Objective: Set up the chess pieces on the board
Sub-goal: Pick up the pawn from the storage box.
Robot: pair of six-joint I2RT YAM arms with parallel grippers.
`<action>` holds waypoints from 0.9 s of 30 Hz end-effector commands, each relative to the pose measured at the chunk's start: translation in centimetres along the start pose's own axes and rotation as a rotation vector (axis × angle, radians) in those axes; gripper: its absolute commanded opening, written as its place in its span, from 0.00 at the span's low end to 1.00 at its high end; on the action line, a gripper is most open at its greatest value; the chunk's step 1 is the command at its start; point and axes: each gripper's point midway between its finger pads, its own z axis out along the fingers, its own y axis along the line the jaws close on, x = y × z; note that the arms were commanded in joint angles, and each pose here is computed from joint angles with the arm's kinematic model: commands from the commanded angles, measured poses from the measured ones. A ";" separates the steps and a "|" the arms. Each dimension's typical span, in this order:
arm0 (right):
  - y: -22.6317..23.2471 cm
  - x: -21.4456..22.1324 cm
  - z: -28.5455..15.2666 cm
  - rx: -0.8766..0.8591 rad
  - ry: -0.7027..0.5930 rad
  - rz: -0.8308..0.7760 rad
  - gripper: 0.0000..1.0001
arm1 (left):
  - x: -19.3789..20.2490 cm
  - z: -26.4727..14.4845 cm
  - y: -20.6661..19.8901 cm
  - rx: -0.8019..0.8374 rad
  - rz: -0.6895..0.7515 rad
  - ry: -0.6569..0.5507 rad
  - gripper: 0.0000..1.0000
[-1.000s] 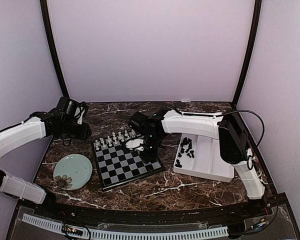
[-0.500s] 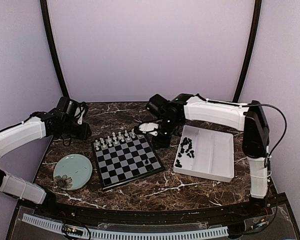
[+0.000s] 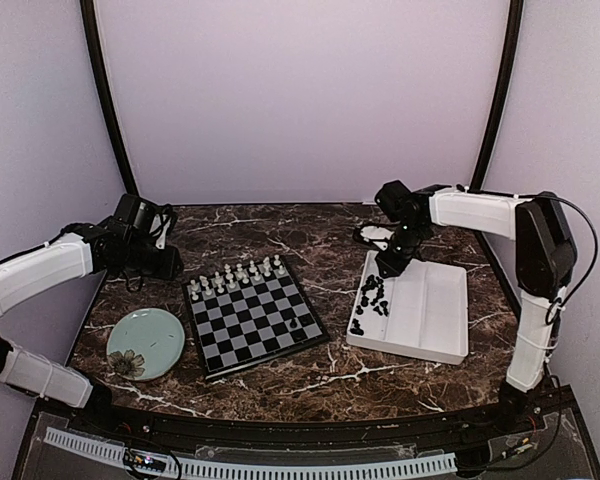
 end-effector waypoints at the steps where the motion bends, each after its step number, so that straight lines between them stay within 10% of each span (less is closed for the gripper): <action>1: 0.0 0.2 2.1 -0.009 0.014 0.029 0.21 | -1.0 -0.4 0.0 0.005 0.001 -0.028 0.29; 27: -0.3 -0.4 1.4 -0.024 0.010 0.043 0.07 | -1.0 -0.3 0.0 0.002 0.002 -0.024 0.29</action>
